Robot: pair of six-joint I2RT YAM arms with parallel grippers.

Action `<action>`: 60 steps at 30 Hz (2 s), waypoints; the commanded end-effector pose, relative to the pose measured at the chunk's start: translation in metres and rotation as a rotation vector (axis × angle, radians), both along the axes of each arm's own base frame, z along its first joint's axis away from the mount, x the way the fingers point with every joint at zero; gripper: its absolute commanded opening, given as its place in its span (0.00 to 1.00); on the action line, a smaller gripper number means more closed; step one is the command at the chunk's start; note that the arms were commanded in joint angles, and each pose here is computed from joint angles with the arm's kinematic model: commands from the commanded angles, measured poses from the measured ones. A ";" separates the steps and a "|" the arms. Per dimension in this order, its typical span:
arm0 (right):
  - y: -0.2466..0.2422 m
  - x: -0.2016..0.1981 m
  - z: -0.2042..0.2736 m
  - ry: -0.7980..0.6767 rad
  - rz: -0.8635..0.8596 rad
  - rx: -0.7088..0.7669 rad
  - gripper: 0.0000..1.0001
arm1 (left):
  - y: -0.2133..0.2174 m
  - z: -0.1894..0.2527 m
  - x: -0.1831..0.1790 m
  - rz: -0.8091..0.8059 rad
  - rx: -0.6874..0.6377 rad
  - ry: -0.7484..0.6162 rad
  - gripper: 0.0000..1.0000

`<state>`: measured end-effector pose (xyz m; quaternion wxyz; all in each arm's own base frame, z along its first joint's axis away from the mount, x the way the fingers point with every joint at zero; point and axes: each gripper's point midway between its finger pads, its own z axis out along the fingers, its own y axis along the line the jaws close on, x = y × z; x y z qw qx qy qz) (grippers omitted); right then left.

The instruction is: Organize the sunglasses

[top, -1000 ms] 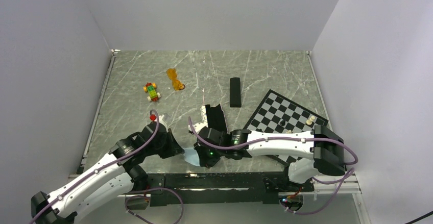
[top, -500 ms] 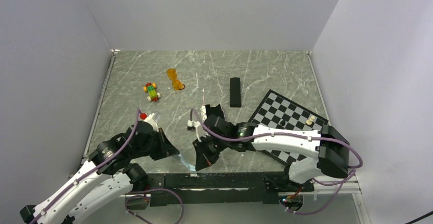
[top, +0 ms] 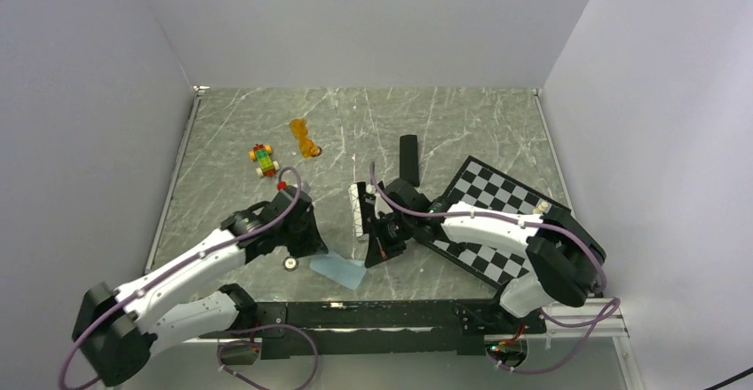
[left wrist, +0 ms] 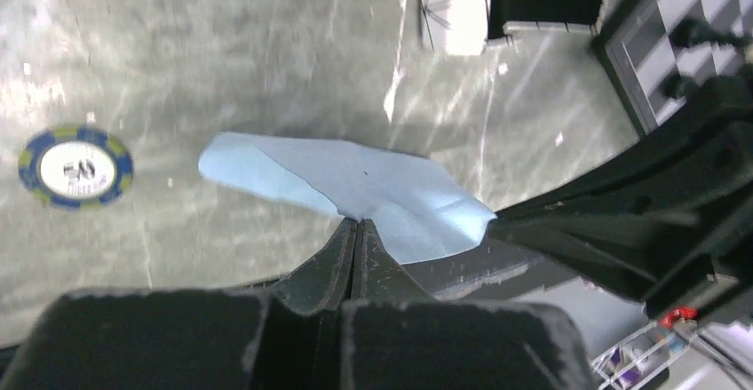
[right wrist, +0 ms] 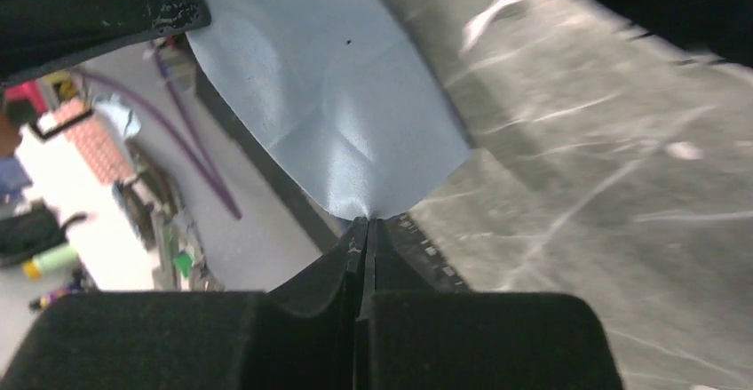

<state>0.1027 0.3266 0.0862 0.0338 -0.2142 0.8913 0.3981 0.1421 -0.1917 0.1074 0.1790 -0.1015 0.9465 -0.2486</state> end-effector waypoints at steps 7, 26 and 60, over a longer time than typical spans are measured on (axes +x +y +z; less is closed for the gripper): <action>-0.007 0.066 -0.025 -0.149 -0.165 -0.162 0.04 | -0.016 -0.019 0.072 -0.033 0.089 -0.089 0.00; 0.010 0.021 -0.038 -0.100 -0.112 -0.236 0.08 | 0.004 -0.045 0.040 -0.101 0.136 0.033 0.00; 0.030 -0.005 -0.052 -0.070 -0.028 -0.302 0.11 | 0.025 -0.068 0.004 -0.140 0.172 0.109 0.02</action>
